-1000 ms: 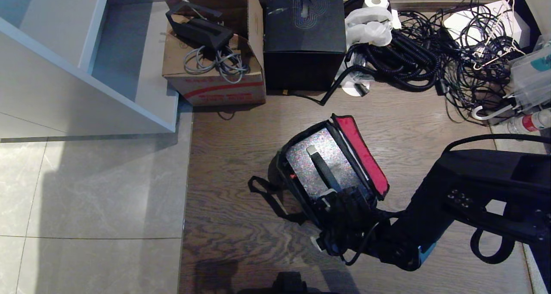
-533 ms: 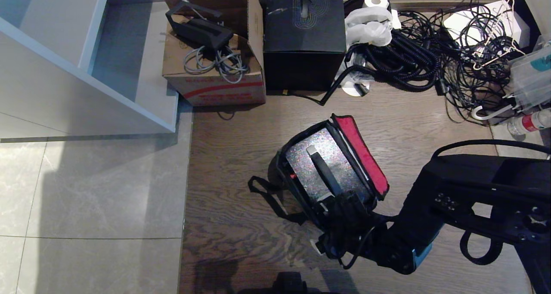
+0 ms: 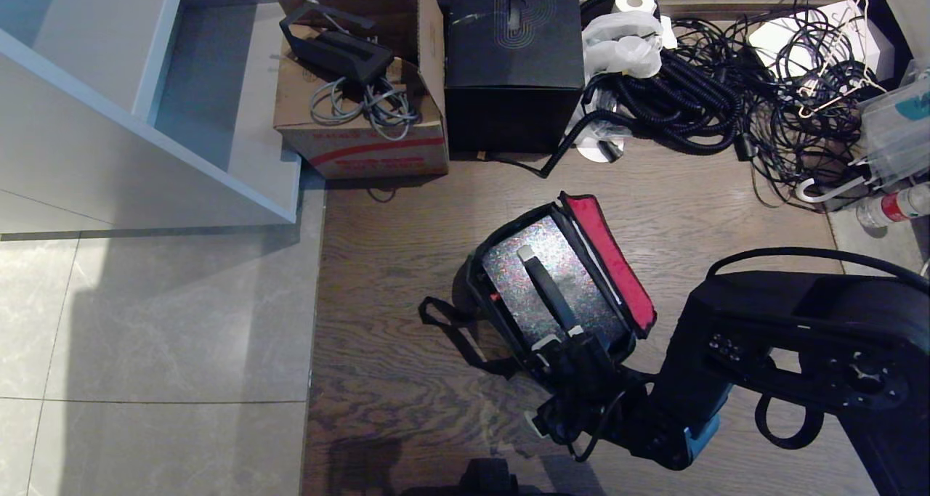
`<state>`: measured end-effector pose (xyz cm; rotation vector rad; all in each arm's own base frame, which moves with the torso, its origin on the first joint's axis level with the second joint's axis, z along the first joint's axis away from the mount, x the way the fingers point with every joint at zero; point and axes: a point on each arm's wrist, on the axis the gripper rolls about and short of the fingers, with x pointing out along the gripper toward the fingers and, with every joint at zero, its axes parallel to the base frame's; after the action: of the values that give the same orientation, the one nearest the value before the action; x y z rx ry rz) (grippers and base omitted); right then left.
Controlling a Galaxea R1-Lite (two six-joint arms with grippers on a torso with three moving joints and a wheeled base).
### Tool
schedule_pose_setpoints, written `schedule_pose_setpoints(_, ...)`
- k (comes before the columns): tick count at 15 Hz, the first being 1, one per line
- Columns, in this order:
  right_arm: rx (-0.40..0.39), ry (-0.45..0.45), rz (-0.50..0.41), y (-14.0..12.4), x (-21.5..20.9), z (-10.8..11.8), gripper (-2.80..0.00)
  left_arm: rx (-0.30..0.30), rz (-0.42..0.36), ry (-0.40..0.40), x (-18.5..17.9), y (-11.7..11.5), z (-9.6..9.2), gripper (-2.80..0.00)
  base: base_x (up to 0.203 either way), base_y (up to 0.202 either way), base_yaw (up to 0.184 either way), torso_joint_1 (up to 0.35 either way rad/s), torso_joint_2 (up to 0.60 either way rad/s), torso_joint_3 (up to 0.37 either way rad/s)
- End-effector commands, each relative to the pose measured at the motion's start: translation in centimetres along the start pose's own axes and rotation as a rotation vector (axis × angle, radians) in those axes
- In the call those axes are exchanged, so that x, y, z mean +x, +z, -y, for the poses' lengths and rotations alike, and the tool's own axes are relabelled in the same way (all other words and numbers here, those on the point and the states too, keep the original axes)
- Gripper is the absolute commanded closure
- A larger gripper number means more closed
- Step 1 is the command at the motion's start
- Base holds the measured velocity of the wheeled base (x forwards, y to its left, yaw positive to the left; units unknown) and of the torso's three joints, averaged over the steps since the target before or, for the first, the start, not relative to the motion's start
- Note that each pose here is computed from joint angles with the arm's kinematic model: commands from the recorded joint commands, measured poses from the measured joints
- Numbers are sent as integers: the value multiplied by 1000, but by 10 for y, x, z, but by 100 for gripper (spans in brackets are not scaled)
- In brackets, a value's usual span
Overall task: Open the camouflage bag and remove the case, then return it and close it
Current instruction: Close the top of the storage box
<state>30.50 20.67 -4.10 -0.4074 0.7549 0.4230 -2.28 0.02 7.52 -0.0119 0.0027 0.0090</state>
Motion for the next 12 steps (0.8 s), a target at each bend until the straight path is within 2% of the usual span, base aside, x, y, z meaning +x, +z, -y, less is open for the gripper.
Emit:
schedule_pose_setpoints(1,-2,-3,-5,-3,4,-1,-280,0,0,0,0,0,0,0,0,0,0,0,0,0)
schedule_pose_setpoints(3,5,-27,15,-1,8,-1,-280,0,1,0,0,0,0,0,0,0,0,0,0,0)
schedule_pose_setpoints(4,9,-43,35,0,9,-1,0,0,0,0,0,0,0,0,0,0,0,0,0,0)
schedule_pose_setpoints(10,28,-70,71,6,12,-1,0,0,1,0,0,0,0,0,0,0,0,0,0,0)
schedule_pose_setpoints(12,36,-79,115,10,13,-1,0,0,0,0,0,0,0,0,0,0,0,0,0,0)
